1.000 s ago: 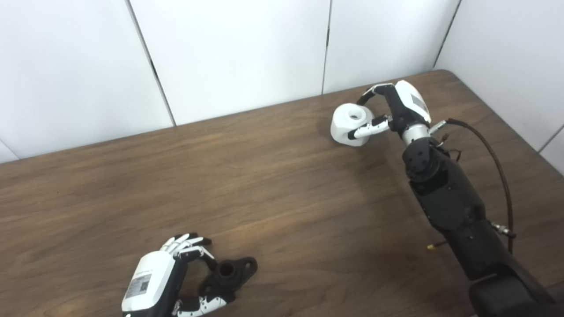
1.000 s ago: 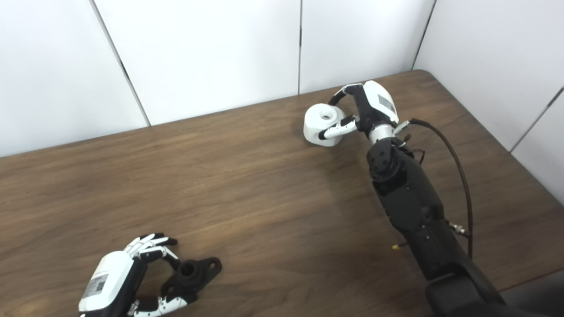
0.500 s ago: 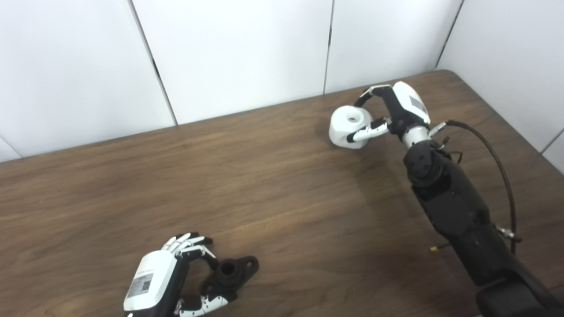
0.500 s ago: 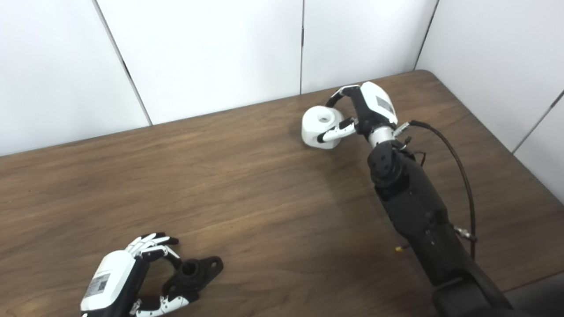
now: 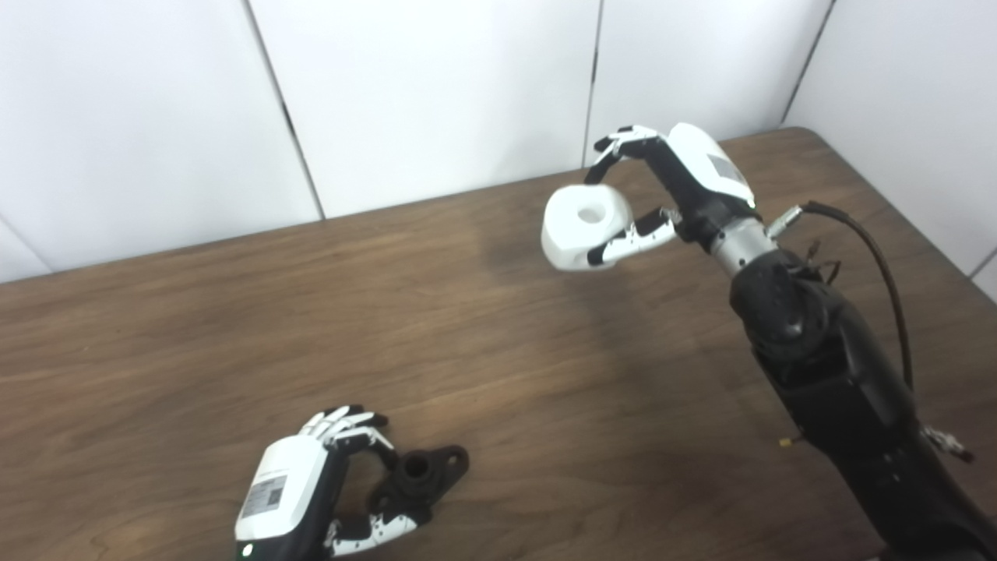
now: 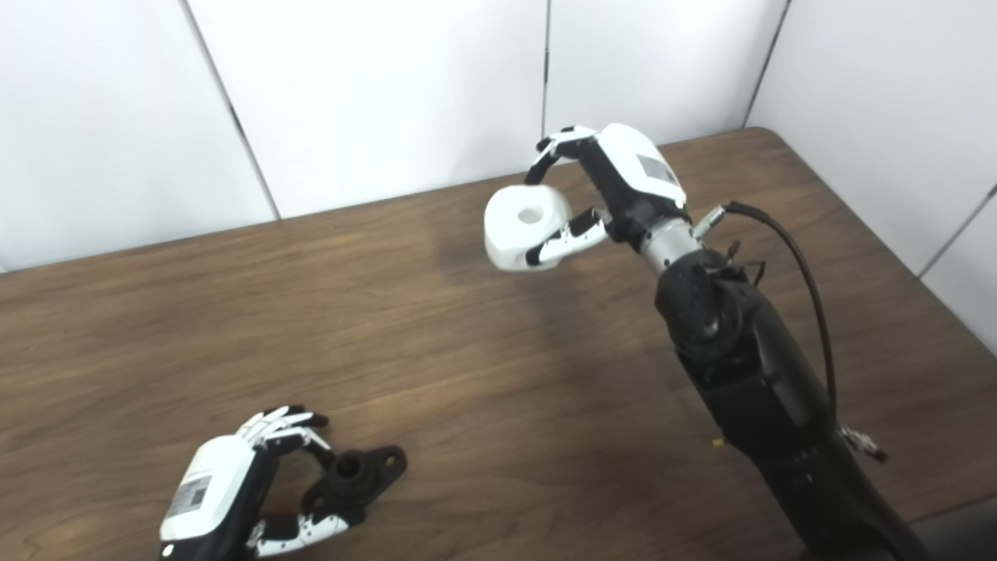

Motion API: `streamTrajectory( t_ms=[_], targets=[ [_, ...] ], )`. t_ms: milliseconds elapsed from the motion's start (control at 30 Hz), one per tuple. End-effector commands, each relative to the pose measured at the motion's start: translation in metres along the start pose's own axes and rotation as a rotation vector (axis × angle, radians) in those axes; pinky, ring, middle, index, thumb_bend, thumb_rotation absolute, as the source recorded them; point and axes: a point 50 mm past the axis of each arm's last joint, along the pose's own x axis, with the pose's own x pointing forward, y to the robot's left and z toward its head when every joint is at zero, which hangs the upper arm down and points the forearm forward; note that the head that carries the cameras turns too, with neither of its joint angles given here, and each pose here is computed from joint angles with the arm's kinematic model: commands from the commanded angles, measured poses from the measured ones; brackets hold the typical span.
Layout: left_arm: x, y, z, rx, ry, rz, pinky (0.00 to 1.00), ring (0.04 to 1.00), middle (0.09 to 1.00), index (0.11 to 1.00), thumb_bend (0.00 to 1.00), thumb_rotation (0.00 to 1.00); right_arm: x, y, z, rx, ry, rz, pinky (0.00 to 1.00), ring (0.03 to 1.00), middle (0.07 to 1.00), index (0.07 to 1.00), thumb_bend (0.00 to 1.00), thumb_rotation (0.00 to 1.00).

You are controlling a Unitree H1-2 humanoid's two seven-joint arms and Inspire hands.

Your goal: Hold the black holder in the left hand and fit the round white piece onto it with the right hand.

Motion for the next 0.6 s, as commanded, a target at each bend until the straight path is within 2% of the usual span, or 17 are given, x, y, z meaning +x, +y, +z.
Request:
streamTrajectory(
  t_ms=[0,300,567],
  targets=[
    [-0.004,-0.025,-0.006,-0.003,0.063,-0.121,0.9,0.885,0.792,0.488,0.52,0.05,-0.002,-0.023,0.018,-0.034,-0.083,-0.049,0.82,0.901,0.8,0.482,0.53,0.14],
    [0.004,-0.032,0.005,-0.001,0.062,-0.118,0.89,0.884,0.791,0.488,0.52,0.05,-0.03,-0.028,0.048,0.014,-0.175,0.029,0.79,0.902,0.796,0.482,0.53,0.14],
    [0.013,-0.039,0.015,0.006,0.077,-0.137,0.92,0.908,0.81,0.489,0.52,0.05,-0.047,-0.019,0.056,0.064,-0.217,0.11,0.81,0.91,0.8,0.482,0.53,0.14]
  ],
)
